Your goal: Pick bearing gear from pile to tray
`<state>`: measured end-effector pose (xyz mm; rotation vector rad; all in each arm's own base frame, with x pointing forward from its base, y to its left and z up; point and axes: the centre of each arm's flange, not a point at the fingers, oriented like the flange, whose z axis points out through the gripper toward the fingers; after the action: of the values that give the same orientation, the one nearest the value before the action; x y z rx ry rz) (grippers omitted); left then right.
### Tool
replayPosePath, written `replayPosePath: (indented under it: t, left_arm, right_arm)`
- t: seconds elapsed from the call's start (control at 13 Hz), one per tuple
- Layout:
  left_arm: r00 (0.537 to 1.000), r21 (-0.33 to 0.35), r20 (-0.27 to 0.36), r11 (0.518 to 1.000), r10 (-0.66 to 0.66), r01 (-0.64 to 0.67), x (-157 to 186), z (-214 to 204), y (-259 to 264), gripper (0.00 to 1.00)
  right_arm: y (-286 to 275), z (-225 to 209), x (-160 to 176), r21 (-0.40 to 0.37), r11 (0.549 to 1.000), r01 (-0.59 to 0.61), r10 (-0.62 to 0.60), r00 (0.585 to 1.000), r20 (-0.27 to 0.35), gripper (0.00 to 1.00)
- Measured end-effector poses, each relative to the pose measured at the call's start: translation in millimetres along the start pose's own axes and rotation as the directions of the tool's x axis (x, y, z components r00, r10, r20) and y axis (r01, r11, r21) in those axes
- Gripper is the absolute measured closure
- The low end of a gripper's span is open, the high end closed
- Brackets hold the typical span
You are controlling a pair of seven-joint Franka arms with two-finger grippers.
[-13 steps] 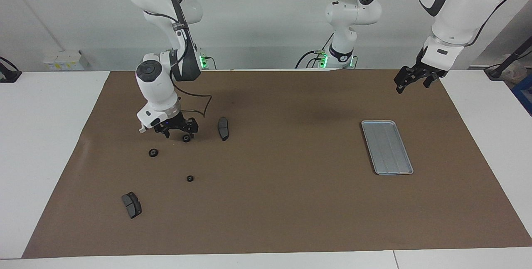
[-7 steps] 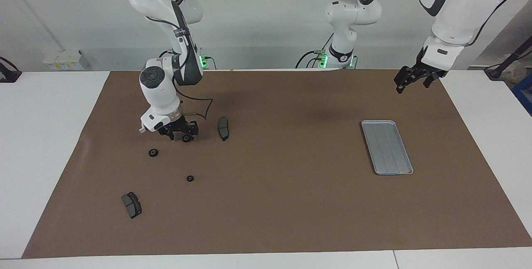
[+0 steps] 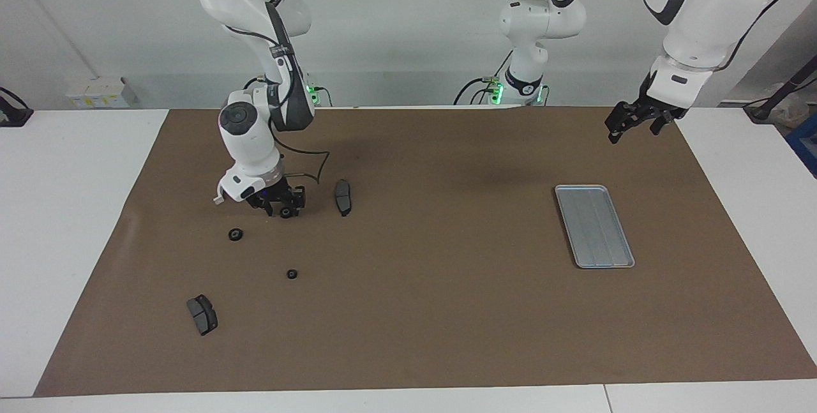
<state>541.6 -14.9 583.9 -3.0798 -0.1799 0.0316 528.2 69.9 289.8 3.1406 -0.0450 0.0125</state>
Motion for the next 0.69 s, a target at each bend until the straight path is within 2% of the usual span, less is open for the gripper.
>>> replayPosePath:
  t: [0.08,0.23,0.46,0.69]
  left_arm:
    - [1.0,0.0,0.0,1.0,0.0,0.0,0,0,0,0.0]
    - [1.0,0.0,0.0,1.0,0.0,0.0,0,0,0,0.0]
    - [1.0,0.0,0.0,1.0,0.0,0.0,0,0,0,0.0]
    - [1.0,0.0,0.0,1.0,0.0,0.0,0,0,0,0.0]
  right_arm:
    - [0,0,0,0.0,1.0,0.0,0.0,1.0,0.0,0.36]
    - [0,0,0,0.0,1.0,0.001,-0.001,1.0,0.0,0.63]
    - [-1,-3,1,0.001,1.0,0.001,-0.001,1.0,-0.01,0.66]
    - [-11,-25,9,0.008,1.0,-0.023,0.024,0.999,-0.048,0.66]
